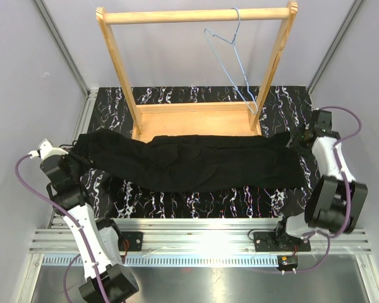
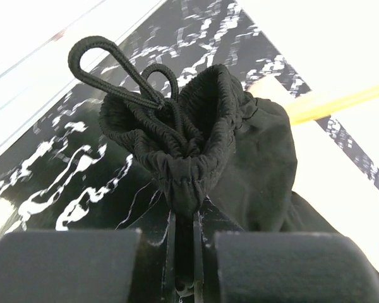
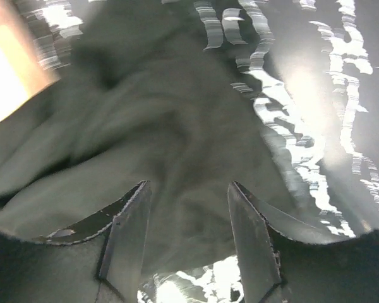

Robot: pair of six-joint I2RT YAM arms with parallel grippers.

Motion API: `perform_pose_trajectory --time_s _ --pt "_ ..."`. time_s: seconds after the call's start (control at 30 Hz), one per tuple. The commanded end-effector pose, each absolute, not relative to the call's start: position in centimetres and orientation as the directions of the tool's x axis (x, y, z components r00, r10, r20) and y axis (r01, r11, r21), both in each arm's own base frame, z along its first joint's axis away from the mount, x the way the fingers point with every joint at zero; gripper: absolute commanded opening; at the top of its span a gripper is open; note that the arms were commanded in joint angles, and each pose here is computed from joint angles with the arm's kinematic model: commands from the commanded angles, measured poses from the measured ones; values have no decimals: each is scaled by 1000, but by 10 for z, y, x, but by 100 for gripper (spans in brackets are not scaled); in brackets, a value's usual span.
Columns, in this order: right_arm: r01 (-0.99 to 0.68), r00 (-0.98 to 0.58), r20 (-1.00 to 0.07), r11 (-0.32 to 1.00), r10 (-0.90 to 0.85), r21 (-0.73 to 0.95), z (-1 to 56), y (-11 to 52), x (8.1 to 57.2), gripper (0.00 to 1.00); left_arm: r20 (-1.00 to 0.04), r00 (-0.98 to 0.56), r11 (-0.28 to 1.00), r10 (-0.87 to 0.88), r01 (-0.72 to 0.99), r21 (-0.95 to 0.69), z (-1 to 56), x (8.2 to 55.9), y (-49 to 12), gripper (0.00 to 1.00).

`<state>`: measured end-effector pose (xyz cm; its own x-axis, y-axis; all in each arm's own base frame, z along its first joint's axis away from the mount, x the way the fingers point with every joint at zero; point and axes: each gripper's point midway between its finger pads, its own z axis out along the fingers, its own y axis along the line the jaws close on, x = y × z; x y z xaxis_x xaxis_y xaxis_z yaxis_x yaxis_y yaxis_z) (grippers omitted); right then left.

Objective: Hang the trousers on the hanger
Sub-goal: Fold the trousers

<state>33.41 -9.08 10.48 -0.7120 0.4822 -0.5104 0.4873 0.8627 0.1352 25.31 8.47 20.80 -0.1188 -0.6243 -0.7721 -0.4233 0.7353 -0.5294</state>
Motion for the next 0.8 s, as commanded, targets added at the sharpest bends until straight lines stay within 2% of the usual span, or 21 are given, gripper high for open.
perform_pose_trajectory --time_s 0.0,0.07,0.1,0.17,0.2,0.23,0.4,0.77 --pt "322 -621 -676 916 395 239 164 -47 347 59 -821 -105 814 -561 -248 -524 237 269 69 0" --pt "226 -635 -690 937 348 265 166 -12 344 57 -820 -111 821 -561 -201 -535 240 273 63 0" --pt "194 -617 -703 934 354 301 174 0 340 52 -817 -123 823 -563 -169 -542 240 273 57 0" --pt "127 -624 -697 926 353 356 166 28 335 33 -825 -120 833 -552 -127 -539 246 274 52 0" --pt "91 -627 -683 907 374 412 167 43 332 9 -821 -132 832 -555 -92 -548 246 274 45 0" --pt "64 -624 -683 896 380 440 160 53 332 0 -827 -126 837 -547 -59 -544 250 275 41 0" --pt "-62 -690 -643 859 331 508 138 113 337 0 -831 -147 816 -536 160 -555 268 277 7 0" --pt "-138 -771 -582 825 258 548 96 189 359 0 -834 -190 749 -518 369 -550 281 270 -32 0"
